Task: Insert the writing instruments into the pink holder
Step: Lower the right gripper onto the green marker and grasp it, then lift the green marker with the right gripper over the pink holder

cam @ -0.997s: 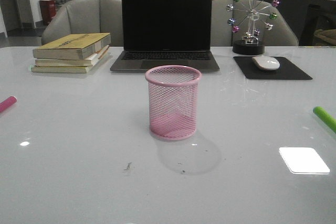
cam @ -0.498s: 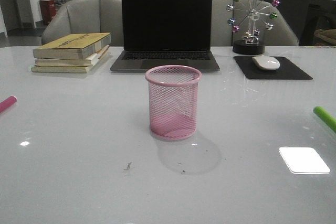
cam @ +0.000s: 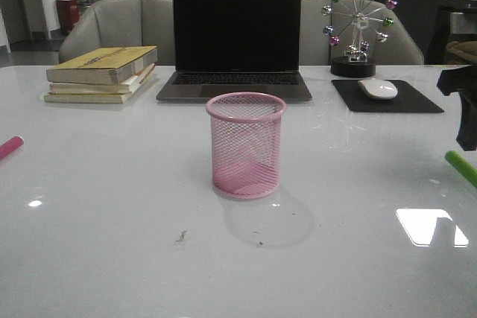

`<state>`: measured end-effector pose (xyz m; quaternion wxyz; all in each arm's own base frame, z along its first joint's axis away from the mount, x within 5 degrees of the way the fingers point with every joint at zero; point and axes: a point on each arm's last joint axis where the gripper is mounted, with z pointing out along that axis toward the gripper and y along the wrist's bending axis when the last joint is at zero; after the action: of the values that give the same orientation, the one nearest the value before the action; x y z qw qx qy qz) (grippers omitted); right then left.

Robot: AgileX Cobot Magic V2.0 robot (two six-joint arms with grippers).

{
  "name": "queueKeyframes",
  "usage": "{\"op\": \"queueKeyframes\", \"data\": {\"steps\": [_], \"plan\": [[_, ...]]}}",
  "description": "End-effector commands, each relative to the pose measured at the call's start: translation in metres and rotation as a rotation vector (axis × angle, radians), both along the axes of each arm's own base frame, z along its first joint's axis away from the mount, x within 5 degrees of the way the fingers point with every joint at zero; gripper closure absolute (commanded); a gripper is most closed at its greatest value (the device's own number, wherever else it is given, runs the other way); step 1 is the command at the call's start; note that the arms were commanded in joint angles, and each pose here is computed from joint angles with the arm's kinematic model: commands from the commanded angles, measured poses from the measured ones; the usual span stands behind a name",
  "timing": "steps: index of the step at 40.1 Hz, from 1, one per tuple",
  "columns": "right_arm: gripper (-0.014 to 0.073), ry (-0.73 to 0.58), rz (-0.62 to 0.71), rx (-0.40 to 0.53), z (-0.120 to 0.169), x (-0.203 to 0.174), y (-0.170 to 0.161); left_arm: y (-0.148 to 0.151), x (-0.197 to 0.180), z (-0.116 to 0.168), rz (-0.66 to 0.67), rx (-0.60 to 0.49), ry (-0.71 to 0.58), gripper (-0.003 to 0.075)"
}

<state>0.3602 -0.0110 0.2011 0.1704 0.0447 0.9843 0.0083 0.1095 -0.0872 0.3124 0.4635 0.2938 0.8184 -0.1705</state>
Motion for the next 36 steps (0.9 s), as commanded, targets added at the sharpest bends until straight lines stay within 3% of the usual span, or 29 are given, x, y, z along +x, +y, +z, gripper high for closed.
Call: {"op": "queueKeyframes", "data": {"steps": [1, 17, 29, 33, 36], "plan": [[0.0097, -0.08, 0.01, -0.004, 0.018, 0.017, -0.002, -0.003, 0.003, 0.016, -0.001, -0.074, -0.081, 0.0138], [0.0103, -0.029, 0.014, -0.008, -0.004, 0.048, -0.004, -0.003, 0.003, 0.016, -0.001, -0.074, -0.081, 0.0138], [0.031, 0.012, 0.016, -0.008, -0.013, 0.051, -0.004, -0.003, 0.003, 0.016, -0.001, -0.074, -0.081, 0.0138], [0.0417, -0.002, 0.015, -0.009, -0.009, 0.051, -0.004, -0.003, 0.003, 0.016, -0.001, -0.074, -0.081, 0.0138], [0.0446, -0.032, 0.015, -0.009, 0.0, 0.05, -0.004, -0.003, 0.003, 0.016, -0.001, -0.074, -0.081, 0.0138]]}}
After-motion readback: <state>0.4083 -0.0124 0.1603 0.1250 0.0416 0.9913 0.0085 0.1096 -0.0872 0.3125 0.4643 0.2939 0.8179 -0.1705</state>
